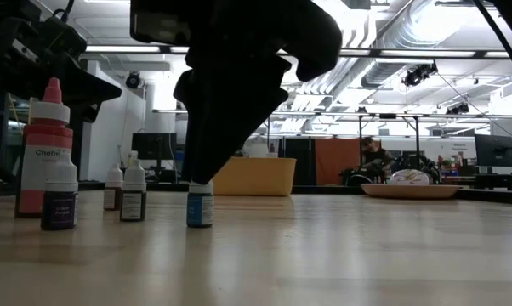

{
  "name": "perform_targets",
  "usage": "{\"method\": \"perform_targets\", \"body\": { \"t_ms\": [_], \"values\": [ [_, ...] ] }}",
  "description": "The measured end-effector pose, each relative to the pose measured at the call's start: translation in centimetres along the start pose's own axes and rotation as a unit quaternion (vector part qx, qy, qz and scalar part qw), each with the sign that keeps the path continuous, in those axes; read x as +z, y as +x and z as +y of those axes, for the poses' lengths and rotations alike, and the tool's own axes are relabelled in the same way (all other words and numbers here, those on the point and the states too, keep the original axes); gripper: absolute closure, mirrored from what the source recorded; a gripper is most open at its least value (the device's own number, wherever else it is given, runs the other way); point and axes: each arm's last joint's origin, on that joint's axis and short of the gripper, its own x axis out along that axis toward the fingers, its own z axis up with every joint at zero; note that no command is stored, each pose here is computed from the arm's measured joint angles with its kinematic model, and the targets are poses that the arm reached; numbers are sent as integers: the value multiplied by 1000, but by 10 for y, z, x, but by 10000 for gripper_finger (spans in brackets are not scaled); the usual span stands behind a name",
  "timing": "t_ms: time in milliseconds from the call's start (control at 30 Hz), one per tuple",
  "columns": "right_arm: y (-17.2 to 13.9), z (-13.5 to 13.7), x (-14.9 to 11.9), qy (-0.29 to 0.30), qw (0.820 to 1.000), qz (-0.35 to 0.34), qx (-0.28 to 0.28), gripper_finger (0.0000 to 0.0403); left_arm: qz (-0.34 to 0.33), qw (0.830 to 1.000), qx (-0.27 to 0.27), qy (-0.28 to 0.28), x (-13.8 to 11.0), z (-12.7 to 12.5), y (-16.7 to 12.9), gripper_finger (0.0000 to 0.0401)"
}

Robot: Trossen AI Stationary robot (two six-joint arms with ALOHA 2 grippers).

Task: Pick & Place food coloring
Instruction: Put the small blue food coloring bottle into the yellow bin

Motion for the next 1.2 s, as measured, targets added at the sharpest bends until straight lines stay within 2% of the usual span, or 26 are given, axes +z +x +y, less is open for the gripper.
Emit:
{"method": "perform_targets", "body": {
  "t_ms": [1200],
  "values": [
    [9,-7,-3,10,1000,8,8,324,0,1000,0,0,0,0,0,400]
  ]
}}
